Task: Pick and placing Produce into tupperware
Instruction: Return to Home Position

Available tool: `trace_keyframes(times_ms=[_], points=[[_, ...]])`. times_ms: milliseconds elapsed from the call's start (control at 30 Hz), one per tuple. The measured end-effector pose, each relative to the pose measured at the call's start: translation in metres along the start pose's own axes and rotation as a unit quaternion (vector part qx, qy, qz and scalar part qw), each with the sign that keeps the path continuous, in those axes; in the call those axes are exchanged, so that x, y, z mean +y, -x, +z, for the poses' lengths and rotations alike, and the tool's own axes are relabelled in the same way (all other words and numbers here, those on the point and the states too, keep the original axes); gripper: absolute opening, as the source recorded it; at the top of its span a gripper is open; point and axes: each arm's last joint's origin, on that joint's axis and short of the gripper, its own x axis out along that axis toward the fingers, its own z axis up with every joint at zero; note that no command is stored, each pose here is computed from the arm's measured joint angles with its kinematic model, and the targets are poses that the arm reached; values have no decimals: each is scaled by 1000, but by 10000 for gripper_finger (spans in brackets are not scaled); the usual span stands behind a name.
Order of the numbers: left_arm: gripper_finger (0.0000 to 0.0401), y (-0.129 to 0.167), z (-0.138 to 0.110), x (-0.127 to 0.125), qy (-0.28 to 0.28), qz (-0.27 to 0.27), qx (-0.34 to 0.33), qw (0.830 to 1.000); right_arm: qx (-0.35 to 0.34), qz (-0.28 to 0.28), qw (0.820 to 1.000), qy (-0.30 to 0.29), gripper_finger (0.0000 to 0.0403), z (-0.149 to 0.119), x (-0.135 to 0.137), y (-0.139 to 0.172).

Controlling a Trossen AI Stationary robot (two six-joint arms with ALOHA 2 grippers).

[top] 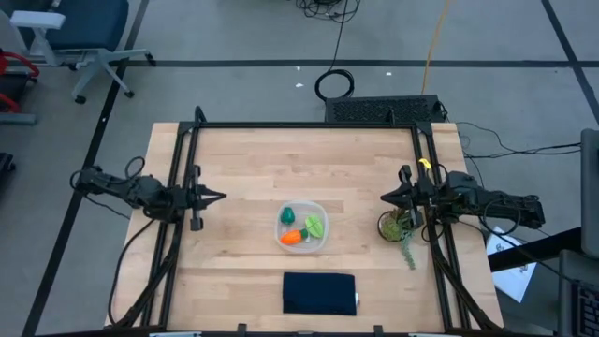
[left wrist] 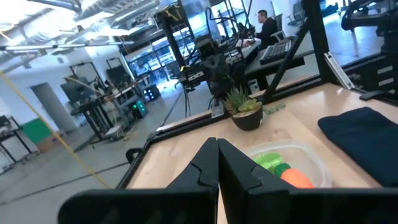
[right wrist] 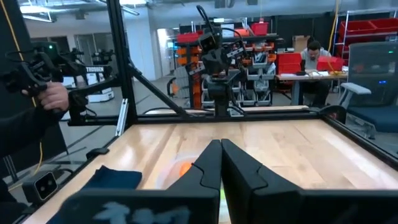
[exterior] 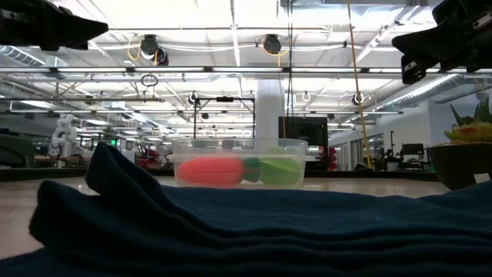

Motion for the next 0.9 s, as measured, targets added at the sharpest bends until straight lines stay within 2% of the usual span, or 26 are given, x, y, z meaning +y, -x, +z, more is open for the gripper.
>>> trace_keyframes(times_ms=[167,367,500,900], points=[[0,-3,-10,0,-8,-6,6,1000,-12,20,1000,4,0,3,1,0],[0,-8,-31,-1,48,22,47,998,-20,38,999,5,0,4,2,0],[0,-9,-37,-2,84,4,49,995,-14,38,999,-2,0,3,2,0],[0,-10,-45,-6,92,-19,58,994,28,32,999,-6,0,-16,0,-3]])
